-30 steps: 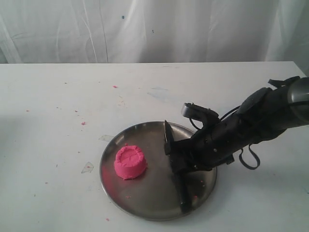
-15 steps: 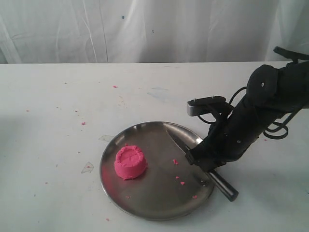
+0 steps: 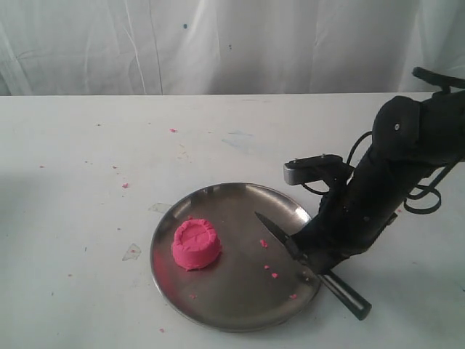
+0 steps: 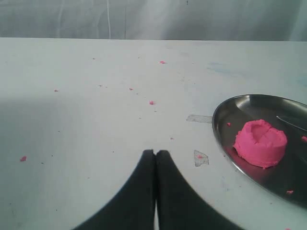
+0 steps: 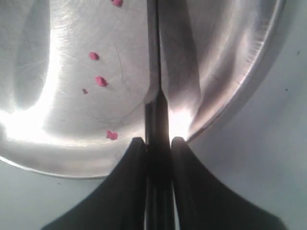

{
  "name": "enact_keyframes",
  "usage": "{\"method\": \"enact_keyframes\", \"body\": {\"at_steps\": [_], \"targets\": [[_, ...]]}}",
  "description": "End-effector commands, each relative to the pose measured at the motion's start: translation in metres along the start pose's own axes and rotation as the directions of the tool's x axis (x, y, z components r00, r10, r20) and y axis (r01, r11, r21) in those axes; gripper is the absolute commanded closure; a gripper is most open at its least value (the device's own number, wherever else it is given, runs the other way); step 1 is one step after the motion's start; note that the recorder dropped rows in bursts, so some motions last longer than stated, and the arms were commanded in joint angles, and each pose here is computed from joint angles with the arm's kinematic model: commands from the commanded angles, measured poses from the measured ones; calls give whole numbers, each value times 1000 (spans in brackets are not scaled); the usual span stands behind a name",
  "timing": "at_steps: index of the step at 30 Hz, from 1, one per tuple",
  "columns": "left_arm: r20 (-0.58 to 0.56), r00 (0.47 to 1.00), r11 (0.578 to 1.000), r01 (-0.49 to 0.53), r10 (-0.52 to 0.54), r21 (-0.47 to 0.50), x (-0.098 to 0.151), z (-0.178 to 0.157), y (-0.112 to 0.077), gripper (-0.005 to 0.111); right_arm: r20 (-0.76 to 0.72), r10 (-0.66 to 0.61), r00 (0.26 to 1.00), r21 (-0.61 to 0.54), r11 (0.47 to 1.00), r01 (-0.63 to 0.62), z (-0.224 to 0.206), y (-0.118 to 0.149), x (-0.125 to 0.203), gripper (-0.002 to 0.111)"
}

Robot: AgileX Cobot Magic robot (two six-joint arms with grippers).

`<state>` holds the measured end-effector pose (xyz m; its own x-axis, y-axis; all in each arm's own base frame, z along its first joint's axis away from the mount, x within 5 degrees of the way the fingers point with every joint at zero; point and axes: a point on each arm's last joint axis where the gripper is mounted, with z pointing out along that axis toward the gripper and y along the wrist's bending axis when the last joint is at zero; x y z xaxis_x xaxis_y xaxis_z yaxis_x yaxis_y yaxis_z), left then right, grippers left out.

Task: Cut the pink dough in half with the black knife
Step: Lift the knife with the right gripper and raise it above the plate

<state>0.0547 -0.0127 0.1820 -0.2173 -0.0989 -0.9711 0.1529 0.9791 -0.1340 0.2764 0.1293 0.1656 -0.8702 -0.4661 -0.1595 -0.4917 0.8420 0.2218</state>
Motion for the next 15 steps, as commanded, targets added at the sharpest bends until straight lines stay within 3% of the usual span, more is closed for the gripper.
{"method": "enact_keyframes", "body": {"at_steps": [1, 10, 15], "targets": [[-1, 1000, 1000, 3, -3, 5, 2, 0, 0, 107, -13, -56, 998, -1, 998, 56, 4, 9, -2, 96], [-1, 1000, 1000, 3, -3, 5, 2, 0, 0, 107, -39, -191, 981, 125, 973, 195, 11, 21, -18, 96], [-1, 1000, 1000, 3, -3, 5, 2, 0, 0, 107, -88, -223, 971, 121, 965, 233, 22, 27, -21, 96]]}}
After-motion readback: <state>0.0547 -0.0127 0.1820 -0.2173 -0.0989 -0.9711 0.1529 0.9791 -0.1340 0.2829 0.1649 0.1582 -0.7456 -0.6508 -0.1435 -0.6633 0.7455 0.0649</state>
